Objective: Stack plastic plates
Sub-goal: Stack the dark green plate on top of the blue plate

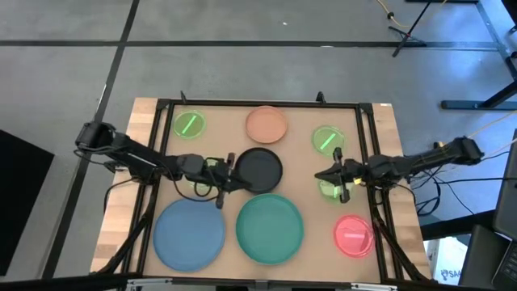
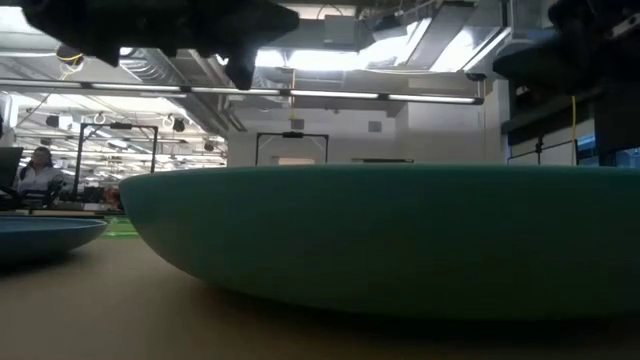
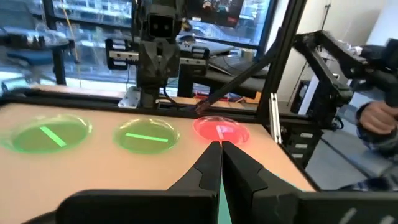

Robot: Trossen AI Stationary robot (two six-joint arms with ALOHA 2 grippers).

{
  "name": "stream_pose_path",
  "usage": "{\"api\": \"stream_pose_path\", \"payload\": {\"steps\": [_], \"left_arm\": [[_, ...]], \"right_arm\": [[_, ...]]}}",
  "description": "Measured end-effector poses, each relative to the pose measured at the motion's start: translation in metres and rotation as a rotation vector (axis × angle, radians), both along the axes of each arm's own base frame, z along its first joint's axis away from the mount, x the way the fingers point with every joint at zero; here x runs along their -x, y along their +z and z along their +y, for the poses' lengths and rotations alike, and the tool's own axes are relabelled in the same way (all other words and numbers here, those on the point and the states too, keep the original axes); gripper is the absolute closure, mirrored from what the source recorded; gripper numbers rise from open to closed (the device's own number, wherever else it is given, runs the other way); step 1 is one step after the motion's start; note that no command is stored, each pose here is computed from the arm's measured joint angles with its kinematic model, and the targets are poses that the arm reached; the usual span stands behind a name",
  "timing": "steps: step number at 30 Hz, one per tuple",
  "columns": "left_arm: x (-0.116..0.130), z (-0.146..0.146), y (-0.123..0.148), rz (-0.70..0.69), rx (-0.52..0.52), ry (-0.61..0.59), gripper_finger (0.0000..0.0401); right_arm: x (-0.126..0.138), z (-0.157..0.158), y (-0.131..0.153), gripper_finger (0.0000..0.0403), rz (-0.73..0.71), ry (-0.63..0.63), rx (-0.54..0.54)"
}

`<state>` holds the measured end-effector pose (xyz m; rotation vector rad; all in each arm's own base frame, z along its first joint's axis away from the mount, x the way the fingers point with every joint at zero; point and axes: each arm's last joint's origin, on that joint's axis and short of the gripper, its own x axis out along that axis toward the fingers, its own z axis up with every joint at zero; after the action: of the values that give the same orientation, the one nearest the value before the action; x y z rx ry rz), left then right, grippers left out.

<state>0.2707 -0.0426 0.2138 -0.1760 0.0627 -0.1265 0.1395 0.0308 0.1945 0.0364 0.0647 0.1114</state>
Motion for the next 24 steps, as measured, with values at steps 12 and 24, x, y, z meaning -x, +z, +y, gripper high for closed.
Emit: {"api": "stream_pose_path", "payload": {"steps": [12,24], "left_arm": [[-0.01,-0.02,0.0,0.175,-0.021,-0.087,0.0314],[-0.002,-0.016,-0.027,0.526,0.16,0.177,0.0276]], "right_arm": [[-0.061,0.034,0.004,0.04,0.209,0.081,0.103],[-0.106,0.048,-0.023,0.0376,0.439,-0.015,0.051]]}}
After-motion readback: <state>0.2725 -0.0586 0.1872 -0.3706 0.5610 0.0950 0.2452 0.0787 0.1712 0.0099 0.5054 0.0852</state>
